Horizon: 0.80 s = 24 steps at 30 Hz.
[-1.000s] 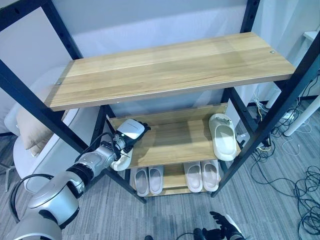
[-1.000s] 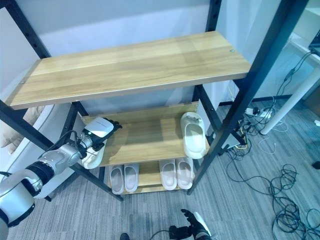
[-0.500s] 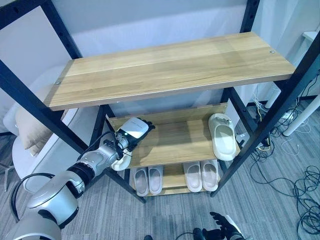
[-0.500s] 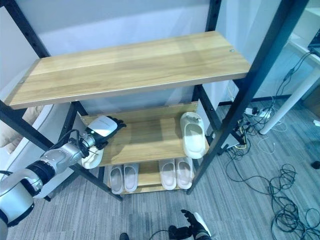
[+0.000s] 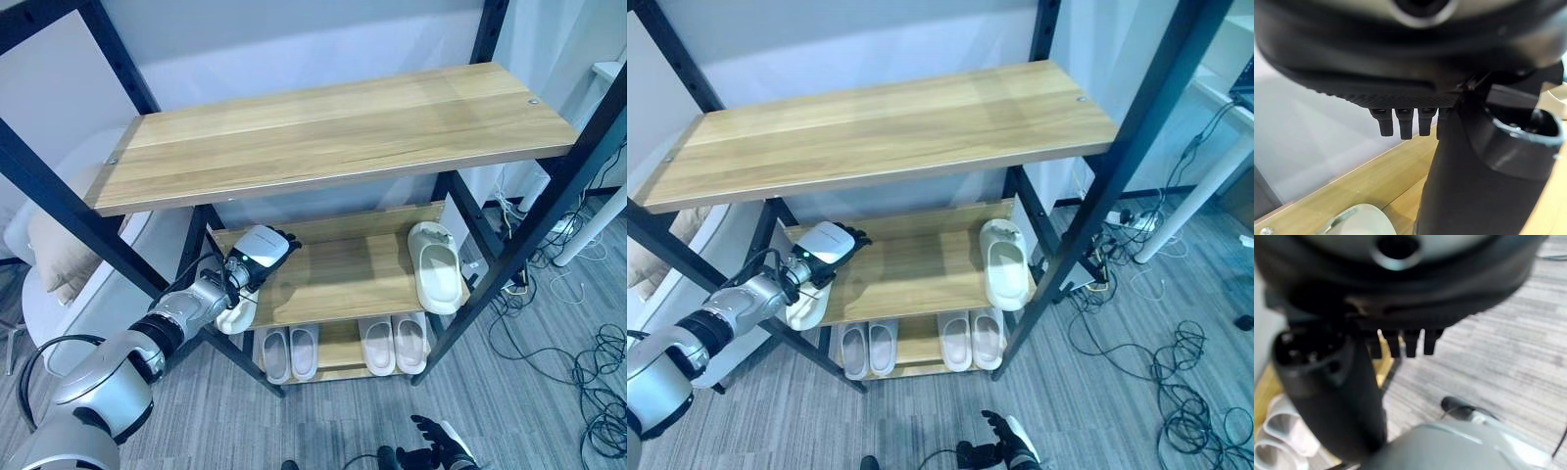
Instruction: Arrange the slippers neatly on the shoe rack.
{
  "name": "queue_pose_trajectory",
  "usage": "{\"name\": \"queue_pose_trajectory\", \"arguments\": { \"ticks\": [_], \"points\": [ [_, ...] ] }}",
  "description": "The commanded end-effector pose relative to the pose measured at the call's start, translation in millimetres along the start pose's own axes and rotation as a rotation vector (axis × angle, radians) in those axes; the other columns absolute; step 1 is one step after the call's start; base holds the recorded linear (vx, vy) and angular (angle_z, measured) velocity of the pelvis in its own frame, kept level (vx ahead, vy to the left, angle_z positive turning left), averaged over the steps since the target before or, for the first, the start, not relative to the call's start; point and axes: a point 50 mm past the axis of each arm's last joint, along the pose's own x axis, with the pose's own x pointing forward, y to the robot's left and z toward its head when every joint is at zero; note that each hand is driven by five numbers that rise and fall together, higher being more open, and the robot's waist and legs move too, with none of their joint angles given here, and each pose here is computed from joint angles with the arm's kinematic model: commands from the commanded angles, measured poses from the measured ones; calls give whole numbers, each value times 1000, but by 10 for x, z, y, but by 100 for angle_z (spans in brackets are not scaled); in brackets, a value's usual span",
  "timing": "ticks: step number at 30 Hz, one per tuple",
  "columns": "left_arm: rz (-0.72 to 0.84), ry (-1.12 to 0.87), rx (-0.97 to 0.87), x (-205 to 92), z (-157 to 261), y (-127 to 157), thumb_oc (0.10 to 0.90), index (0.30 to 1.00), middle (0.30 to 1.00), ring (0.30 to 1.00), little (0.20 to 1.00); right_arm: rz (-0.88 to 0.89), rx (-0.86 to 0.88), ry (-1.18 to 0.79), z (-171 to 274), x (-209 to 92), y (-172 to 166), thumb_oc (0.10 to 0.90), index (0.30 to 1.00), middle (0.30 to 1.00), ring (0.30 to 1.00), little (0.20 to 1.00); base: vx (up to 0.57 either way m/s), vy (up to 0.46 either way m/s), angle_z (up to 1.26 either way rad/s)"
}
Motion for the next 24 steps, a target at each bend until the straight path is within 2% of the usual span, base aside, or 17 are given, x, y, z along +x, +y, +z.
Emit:
{"name": "queue_pose_trajectory", "arguments": {
  "ticks": [1, 24],
  "points": [
    [261, 185, 154, 150, -593, 990, 800, 900, 900, 900, 900, 22, -48, 76, -234, -78, -4, 800, 900, 900, 900, 900, 0, 0, 0],
    [316, 321, 191, 53, -797, 1022, 800, 900, 900, 900, 900, 36, -51, 75, -201, -60, 29, 800, 900, 900, 900, 900, 0, 0, 0]
  ]
}}
